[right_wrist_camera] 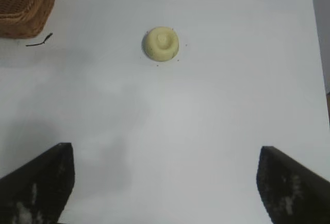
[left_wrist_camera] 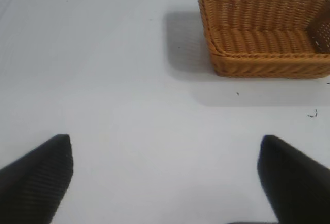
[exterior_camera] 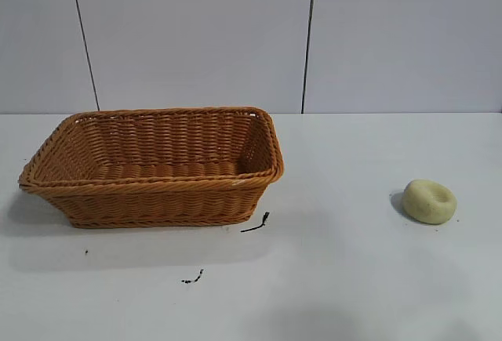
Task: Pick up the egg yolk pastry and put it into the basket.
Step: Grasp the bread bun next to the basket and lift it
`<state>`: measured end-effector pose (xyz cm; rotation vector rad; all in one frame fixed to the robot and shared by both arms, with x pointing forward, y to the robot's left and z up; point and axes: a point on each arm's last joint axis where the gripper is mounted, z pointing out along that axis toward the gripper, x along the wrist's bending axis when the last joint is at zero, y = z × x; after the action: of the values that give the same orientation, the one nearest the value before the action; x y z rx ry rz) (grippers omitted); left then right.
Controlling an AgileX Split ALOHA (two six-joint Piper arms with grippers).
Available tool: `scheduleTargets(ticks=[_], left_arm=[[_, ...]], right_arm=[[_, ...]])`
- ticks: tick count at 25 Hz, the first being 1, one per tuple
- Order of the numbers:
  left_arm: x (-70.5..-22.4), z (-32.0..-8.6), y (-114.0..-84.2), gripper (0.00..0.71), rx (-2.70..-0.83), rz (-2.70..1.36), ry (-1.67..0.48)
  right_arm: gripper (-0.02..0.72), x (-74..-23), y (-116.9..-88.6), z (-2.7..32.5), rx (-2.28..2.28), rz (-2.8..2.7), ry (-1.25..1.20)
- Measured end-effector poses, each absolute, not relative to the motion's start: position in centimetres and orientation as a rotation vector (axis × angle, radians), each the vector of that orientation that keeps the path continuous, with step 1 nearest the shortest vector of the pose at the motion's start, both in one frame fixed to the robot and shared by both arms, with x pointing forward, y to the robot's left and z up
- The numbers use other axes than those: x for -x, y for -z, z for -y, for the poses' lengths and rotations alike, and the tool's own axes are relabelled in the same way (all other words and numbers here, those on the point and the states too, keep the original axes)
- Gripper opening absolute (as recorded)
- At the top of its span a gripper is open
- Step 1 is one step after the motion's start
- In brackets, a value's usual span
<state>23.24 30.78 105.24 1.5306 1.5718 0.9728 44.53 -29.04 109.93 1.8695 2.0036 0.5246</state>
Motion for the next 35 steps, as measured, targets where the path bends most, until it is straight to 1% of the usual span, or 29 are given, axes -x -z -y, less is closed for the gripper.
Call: scheduleTargets(ticks=[4, 7, 13, 18, 26, 32, 35], left_arm=[[-23.2, -30.8, -105.2, 0.696, -1.531, -1.572, -0.973], [-23.2, -30.8, -105.2, 0.696, -1.531, -1.572, -0.973], [-23.2, -30.8, -105.2, 0.696, -1.531, -1.572, -0.973], [-23.2, -30.8, -105.2, 0.696, -1.531, -1.572, -0.973], [-23.2, -30.8, -105.2, 0.696, -1.531, -1.572, -0.973], [-23.2, -30.8, -105.2, 0.696, -1.531, -1.572, -0.973], [-23.2, -30.8, -105.2, 0.696, -1.531, -1.572, -0.973]], right_arm=[[0.664, -49.8, -108.6, 28.9, -1.938, -2.077, -0.42], [0.655, -53.6, -107.2, 28.7, -1.973, -2.115, -0.367], [0.648, -58.1, -103.8, 26.3, -1.939, -2.229, -0.304], [0.648, -60.1, -100.5, 26.2, -1.961, -2.243, -0.267], [0.648, -62.9, -94.8, 27.5, -2.009, -2.198, -0.256], [0.648, -64.0, -90.5, 27.4, -2.036, -2.21, -0.236], [0.648, -64.1, -88.9, 27.4, -2.051, -2.219, -0.217]])
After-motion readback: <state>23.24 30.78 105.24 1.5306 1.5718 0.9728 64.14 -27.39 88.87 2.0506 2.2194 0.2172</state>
